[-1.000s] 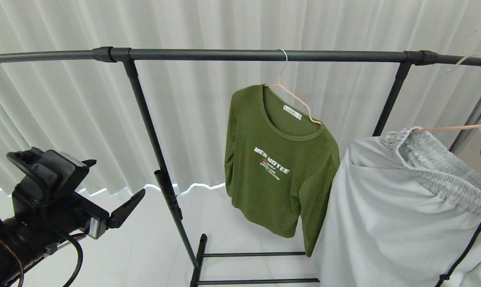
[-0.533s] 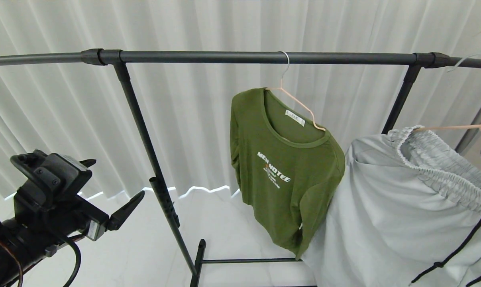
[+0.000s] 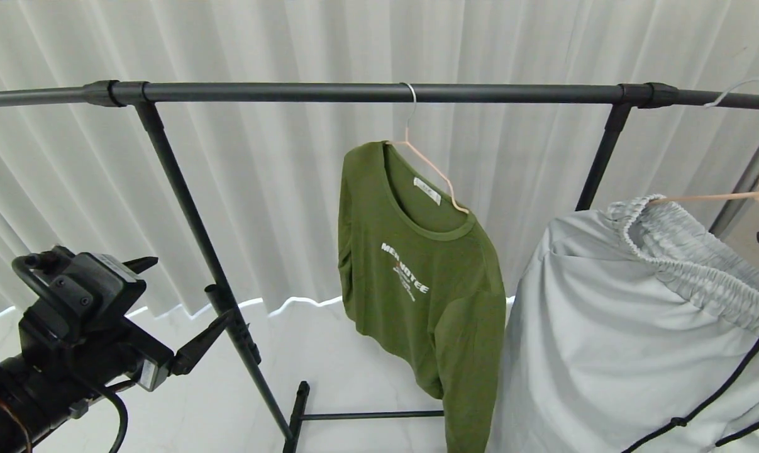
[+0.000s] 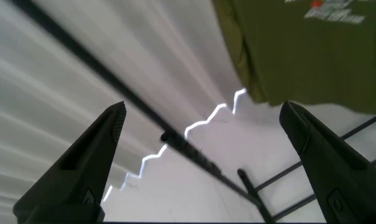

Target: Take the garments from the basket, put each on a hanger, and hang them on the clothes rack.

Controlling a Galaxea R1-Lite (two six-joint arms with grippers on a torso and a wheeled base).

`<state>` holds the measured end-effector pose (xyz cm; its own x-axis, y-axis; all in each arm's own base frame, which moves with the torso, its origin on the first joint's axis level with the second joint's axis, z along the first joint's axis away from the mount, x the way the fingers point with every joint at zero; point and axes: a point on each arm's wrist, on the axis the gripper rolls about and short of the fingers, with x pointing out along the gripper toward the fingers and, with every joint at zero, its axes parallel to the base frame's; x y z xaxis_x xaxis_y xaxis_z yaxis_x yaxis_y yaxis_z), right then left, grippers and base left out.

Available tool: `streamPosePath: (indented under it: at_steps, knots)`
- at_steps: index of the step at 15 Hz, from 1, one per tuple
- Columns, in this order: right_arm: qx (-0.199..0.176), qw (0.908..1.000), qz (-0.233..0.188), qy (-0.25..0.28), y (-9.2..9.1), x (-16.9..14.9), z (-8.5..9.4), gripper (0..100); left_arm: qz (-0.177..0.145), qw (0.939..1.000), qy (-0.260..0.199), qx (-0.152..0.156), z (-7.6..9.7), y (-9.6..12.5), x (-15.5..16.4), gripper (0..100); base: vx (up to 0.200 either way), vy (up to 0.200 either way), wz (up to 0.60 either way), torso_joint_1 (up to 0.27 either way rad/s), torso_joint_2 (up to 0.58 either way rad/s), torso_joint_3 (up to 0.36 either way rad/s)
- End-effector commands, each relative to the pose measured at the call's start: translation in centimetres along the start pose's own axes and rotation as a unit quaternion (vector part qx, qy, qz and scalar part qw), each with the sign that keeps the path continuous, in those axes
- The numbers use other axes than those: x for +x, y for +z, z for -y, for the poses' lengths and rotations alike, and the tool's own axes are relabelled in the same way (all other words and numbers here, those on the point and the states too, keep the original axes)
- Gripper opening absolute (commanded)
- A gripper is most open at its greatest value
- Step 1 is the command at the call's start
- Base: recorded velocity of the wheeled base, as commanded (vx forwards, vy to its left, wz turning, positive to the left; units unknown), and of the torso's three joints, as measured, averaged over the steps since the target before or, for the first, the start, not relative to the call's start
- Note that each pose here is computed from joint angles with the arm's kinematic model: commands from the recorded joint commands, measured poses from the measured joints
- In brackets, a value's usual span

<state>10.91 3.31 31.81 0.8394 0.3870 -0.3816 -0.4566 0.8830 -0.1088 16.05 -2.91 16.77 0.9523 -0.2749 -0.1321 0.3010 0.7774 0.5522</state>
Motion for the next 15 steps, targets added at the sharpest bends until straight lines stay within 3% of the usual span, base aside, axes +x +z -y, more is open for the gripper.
streamPosePath:
  at_steps: [1,5,15]
  knots:
    - [0.000,1.0000,0.003,0.001,0.2,0.4,0.1,0,0.004,1.0000,-0.003,0.001,0.1,0.1,-0.1,100,0.000,0.000,0.00,0.000,0.00,0.000]
    - [-0.004,0.9996,0.027,0.000,1.0,1.3,0.4,0,0.008,1.0000,-0.002,0.003,0.1,0.2,-0.2,100,0.000,0.000,0.00,0.000,0.00,0.000]
    - [-0.006,0.9994,0.035,0.003,2.2,4.0,0.9,0,0.001,1.0000,-0.008,0.002,0.4,-0.2,-0.4,100,0.180,0.000,0.00,0.002,0.00,0.002]
